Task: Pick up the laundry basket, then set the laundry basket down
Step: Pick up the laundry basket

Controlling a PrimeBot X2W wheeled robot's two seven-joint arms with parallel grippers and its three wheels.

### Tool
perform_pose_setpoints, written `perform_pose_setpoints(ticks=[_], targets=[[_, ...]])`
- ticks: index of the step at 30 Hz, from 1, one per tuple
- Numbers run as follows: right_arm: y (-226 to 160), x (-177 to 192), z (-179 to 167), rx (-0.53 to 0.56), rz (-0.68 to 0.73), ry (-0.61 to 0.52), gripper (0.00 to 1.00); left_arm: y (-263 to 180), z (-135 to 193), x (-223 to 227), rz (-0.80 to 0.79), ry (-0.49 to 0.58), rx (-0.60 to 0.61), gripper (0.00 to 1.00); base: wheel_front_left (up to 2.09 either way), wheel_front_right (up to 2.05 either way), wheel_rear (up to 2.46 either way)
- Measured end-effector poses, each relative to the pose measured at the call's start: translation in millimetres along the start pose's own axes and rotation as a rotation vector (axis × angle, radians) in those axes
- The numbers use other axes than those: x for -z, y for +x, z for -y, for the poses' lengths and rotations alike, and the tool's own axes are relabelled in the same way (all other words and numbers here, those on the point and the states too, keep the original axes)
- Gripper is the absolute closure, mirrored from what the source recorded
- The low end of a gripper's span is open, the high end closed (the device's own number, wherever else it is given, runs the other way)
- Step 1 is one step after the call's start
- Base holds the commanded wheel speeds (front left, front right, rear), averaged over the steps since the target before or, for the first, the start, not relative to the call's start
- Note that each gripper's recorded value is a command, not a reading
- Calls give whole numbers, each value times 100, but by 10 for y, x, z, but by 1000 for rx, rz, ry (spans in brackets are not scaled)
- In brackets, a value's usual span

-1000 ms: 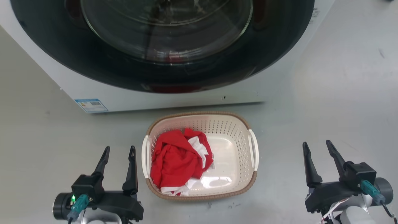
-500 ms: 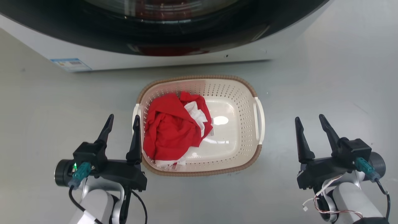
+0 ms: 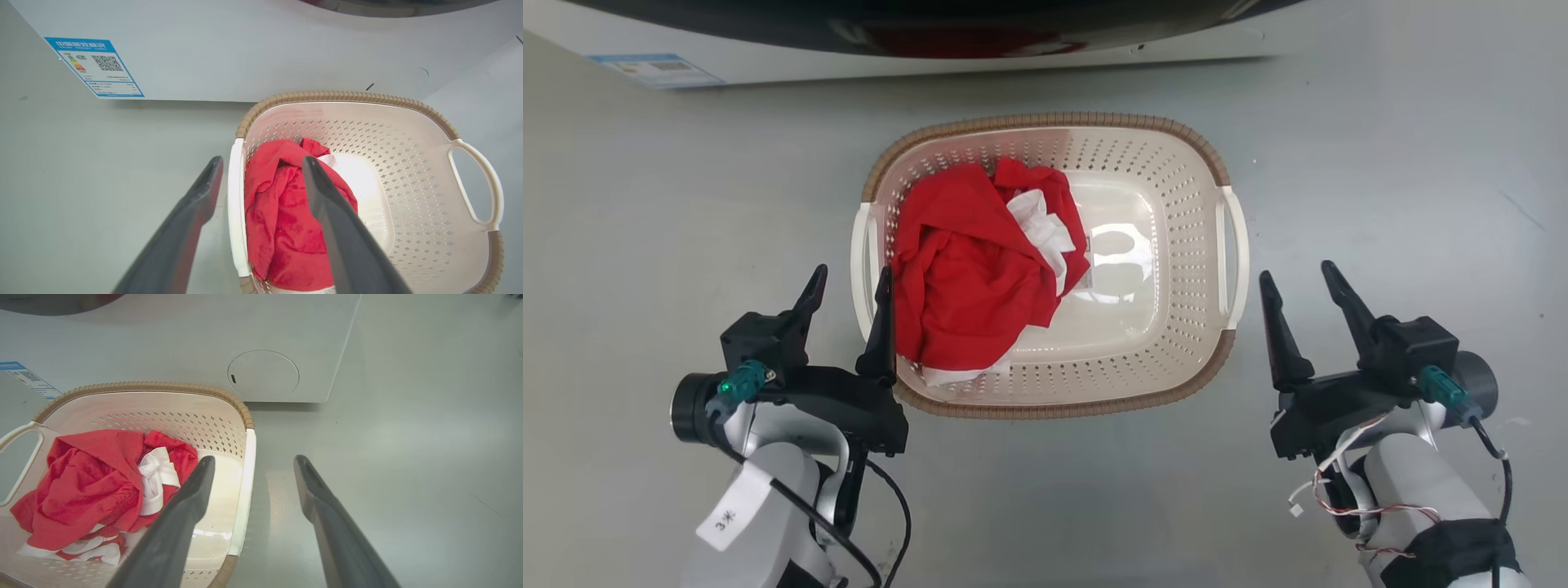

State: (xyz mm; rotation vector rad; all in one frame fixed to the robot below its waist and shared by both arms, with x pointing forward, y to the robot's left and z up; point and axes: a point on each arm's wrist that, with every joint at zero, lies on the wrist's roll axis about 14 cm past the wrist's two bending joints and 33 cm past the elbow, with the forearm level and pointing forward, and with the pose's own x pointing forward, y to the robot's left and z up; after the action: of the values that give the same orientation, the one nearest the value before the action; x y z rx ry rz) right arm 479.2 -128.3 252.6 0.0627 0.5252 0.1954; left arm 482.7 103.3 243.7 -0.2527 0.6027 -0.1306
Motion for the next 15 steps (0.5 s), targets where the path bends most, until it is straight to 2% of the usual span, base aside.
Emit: perform_pose_setpoints(ticks=[15], targets=[[314, 366, -44, -27, -102, 9, 0, 372, -125, 417, -161, -32, 5, 0, 0, 0, 0]])
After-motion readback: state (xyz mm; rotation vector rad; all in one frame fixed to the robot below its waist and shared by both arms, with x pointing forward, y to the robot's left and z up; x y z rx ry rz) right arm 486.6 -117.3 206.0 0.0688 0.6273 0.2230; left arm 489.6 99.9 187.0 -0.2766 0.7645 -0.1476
